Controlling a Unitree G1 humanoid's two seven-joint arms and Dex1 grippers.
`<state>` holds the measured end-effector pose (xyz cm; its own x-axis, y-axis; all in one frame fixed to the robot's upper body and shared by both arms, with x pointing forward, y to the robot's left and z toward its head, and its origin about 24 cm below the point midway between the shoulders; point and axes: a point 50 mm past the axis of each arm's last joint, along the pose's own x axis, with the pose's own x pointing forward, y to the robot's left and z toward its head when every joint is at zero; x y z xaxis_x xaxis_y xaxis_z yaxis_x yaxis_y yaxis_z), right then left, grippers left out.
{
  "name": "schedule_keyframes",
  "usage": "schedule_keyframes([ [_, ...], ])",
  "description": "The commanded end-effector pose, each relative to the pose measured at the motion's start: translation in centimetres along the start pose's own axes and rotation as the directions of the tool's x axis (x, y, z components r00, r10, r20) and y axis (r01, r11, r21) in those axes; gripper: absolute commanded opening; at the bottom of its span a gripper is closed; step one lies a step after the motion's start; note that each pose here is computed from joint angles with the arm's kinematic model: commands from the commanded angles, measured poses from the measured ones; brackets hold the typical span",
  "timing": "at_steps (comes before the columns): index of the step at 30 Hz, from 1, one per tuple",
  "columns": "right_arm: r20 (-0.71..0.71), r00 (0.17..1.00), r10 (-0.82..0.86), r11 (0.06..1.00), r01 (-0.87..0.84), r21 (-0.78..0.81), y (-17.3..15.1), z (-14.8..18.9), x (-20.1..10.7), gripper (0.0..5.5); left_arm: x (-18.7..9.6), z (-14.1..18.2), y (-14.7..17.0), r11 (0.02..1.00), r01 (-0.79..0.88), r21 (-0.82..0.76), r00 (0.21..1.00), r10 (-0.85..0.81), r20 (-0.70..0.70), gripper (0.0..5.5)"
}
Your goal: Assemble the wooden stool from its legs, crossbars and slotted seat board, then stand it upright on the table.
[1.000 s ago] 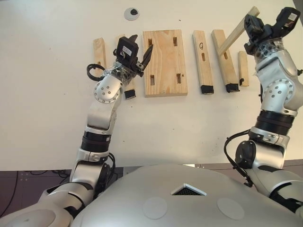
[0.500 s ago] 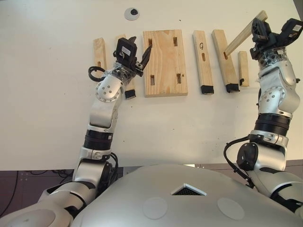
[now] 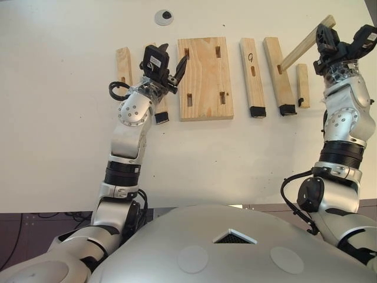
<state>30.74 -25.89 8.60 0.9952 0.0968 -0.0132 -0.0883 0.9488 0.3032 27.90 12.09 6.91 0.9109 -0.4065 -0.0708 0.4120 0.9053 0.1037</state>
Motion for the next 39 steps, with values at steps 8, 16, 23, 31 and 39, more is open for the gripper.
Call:
schedule_keyframes([
  [8, -0.045, 0.999, -0.005, 1.000, 0.006, 0.014, 0.5, -1.6, -0.1, 0.39, 0.4, -0.3, 0.4, 1.000, -0.026, 0.006, 1.000, 0.026, -0.003, 2.75],
  [16, -0.002, 1.000, 0.001, 0.997, -0.001, 0.079, 1.3, -0.5, 0.2, 0.39, 0.4, -0.3, 0.4, 0.999, -0.032, 0.005, 0.999, 0.032, -0.001, 2.75],
  [23, -0.025, 1.000, -0.008, 0.998, 0.009, 0.056, 1.1, -0.8, -0.3, 0.39, 0.2, -0.3, 0.5, 0.999, -0.042, 0.005, 0.999, 0.042, -0.001, 2.75],
  [31, -0.035, 0.999, -0.004, 1.000, 0.004, 0.023, 1.8, -1.6, -0.6, 0.39, 0.2, -0.1, 0.5, 0.999, -0.043, 0.008, 0.999, 0.043, 0.004, 2.75],
  [39, -0.075, 0.994, -0.076, 0.996, 0.071, -0.062, 1.2, -5.2, -2.5, 0.39, 0.1, -0.1, 0.6, 0.999, -0.041, 0.010, 0.999, 0.041, 0.002, 2.75],
])
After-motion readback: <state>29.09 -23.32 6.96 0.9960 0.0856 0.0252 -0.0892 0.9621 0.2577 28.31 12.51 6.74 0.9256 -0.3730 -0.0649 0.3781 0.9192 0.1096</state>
